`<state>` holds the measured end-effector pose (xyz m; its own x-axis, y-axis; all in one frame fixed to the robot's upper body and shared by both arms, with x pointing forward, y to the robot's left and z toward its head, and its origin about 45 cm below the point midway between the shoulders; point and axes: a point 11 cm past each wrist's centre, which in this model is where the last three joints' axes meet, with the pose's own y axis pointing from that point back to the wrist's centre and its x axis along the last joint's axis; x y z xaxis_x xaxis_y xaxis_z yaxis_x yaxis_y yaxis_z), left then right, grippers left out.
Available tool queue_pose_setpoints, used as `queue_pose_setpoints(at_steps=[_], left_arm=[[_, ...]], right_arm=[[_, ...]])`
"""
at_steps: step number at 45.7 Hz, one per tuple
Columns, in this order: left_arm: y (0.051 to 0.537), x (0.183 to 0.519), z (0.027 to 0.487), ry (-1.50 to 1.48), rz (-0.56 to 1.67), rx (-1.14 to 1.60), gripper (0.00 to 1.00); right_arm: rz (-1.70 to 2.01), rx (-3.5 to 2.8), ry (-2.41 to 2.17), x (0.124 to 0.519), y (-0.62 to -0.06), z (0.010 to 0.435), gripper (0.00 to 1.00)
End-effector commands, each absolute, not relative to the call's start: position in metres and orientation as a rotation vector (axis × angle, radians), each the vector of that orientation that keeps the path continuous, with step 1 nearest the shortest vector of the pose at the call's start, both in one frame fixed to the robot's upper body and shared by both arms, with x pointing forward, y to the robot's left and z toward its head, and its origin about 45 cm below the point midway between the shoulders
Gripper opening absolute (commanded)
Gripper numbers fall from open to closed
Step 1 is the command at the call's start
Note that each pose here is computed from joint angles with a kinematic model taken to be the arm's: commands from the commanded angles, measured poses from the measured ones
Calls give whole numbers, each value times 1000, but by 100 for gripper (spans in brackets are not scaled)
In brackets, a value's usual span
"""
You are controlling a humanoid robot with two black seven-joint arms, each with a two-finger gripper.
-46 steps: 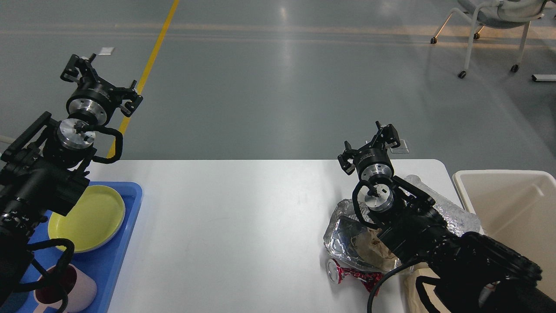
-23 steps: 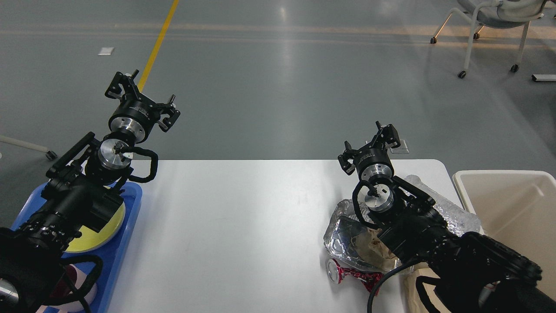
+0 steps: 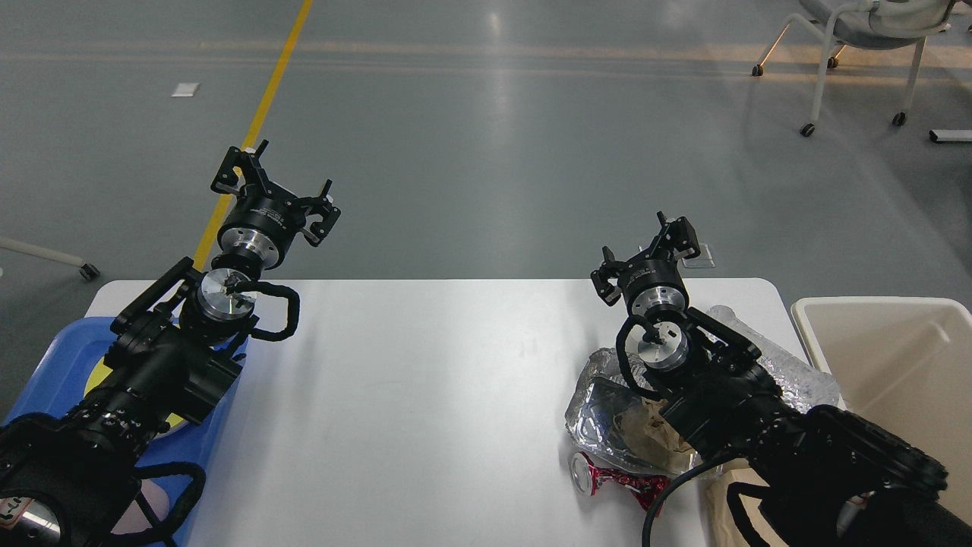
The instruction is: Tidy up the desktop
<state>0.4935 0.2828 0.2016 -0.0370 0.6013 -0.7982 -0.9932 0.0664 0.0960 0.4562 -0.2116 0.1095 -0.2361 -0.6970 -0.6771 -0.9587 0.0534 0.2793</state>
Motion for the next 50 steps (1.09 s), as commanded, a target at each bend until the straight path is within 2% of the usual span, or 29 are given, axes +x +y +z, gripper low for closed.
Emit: queue_pose_setpoints(at_steps=[1, 14, 29, 33, 50], left_arm=[[283, 493, 198, 813, 1446, -638, 99], [291, 489, 199, 715, 1516, -732, 100], [302, 462, 160, 704, 1577, -763, 100], [292, 451, 146, 703, 1585, -790, 100], [306, 438, 145, 608, 1609, -912, 100]], right_arm=[[999, -1662, 1978, 456, -212, 109, 100], [1000, -1663, 1977, 456, -211, 109, 100], [999, -1662, 1978, 456, -212, 109, 100], [997, -1662, 1978, 456, -212, 110, 100], [999, -1662, 1978, 456, -212, 109, 100]])
